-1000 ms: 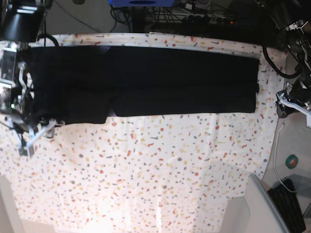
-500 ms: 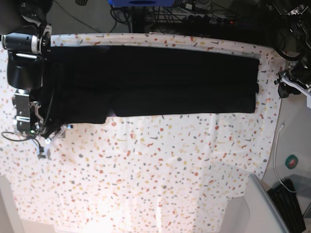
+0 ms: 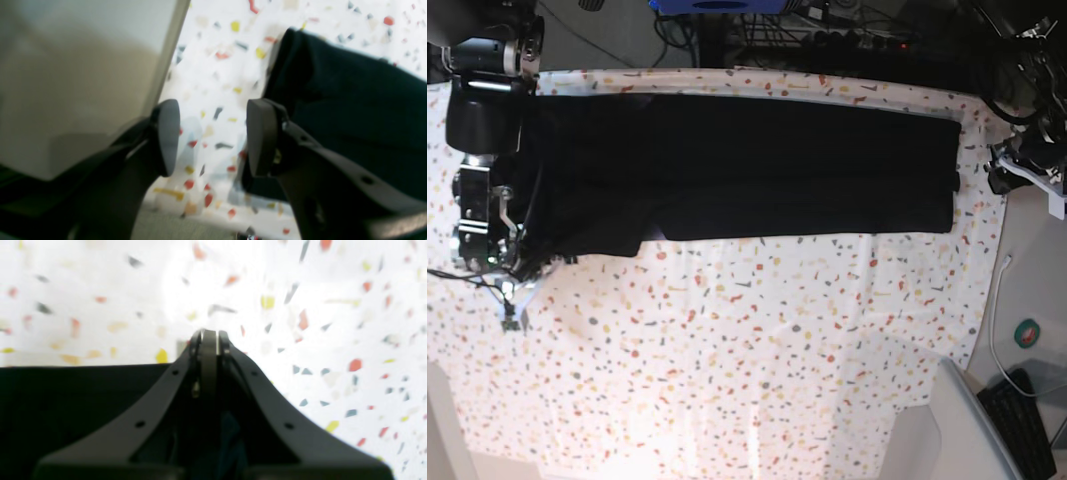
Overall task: Layout the t-shirt on the table in an organized manner, then fold the t-shirt properly
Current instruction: 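Grasp the shirt's end near the right gripper with the right gripper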
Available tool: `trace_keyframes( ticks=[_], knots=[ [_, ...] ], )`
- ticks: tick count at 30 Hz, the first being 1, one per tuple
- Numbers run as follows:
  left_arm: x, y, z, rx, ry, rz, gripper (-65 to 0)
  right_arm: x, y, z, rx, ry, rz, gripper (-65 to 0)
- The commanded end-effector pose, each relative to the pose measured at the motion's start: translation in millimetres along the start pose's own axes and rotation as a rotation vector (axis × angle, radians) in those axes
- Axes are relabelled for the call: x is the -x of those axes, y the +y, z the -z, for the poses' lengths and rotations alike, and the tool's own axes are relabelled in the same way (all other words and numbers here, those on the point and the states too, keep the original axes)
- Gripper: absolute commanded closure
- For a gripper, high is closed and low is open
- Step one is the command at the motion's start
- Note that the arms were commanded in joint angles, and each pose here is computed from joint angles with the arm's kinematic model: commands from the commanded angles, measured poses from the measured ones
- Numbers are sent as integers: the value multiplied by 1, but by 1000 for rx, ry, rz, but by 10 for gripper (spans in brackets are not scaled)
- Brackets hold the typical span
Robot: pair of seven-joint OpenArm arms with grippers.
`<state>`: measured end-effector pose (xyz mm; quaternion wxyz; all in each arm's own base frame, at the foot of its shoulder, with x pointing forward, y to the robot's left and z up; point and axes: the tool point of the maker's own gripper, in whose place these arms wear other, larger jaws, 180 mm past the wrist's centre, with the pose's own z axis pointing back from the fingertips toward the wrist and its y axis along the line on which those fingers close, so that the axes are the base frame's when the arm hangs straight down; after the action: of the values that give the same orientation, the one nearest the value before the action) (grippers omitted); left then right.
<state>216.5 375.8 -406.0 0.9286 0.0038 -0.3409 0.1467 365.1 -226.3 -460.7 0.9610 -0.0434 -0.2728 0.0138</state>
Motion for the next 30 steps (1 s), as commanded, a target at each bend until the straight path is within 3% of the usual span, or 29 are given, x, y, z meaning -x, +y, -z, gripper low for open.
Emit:
trace_keyframes(
  ticks=[1,12,19,25,30],
  knots=[
    [-19,4,-6,-8,-53,24,-311,-22,-9,-9,19,-52,-3,0],
    [-27,1,-3,1,-69,21,-311,23,9,-47,25,0,-32,0],
    [-29,0,-4,0,-74,22,-311,49,12,-65,33,-36,57,0],
    [-29,0,-4,0,-74,22,-311,77,15,-68,33,7,54,0],
    [-29,0,-3,0,-73,21,-311,78,20,-85,35,-26,51,0]
  ],
)
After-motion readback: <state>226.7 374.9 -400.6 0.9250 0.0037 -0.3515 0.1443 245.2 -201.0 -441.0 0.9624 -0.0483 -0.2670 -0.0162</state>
